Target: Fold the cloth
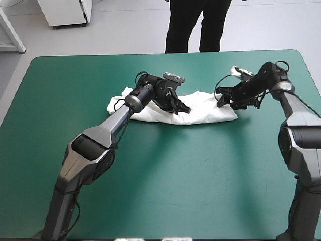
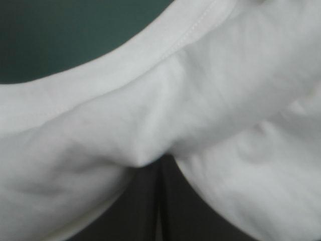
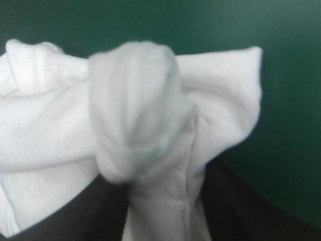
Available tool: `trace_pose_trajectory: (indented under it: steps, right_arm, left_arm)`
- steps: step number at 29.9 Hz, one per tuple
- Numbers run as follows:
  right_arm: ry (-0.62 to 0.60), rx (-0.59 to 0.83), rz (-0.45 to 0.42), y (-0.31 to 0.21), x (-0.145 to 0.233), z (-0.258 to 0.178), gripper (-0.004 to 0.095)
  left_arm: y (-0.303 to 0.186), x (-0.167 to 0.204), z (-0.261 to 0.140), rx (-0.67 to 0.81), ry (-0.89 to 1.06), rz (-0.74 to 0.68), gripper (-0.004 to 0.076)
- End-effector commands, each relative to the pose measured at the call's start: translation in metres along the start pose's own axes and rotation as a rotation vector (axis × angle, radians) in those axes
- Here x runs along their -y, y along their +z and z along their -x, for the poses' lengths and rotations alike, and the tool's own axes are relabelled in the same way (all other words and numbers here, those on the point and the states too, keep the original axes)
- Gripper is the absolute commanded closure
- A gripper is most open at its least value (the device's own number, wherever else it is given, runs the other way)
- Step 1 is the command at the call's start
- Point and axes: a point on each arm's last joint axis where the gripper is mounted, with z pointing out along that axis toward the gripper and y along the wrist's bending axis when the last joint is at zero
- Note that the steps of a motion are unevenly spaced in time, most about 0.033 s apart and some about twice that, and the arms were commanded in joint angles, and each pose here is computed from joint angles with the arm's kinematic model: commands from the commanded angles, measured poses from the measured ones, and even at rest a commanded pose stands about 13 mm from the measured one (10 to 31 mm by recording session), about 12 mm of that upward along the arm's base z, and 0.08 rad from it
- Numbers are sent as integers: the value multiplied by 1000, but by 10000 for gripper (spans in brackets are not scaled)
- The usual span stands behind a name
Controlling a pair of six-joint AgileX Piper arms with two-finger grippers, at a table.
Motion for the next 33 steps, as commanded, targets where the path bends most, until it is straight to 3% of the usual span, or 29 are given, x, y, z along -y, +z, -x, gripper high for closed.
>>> trace_pose_trajectory:
  steps: [1,3,4,13,23,33]
  right_arm:
    - [-52,11,-6,-8,-19,-2,702]
    - [-54,5,-8,-8,-19,-2,907]
    - [-54,6,-6,-8,-20,-2,921]
    - [-106,131,27,-62,-47,-5,925]
    - [-215,298,165,-134,-100,-27,925]
    - [-313,321,207,-144,-140,-45,925]
  left_arm:
    - [-23,9,7,44,-4,-33,734]
    - [-23,9,7,44,-4,-33,734]
    - [-23,9,7,44,-4,-33,734]
    - [-23,9,7,43,-5,-33,734]
    - [-23,9,7,43,-5,-33,734]
    - [-23,9,7,43,-5,-33,734]
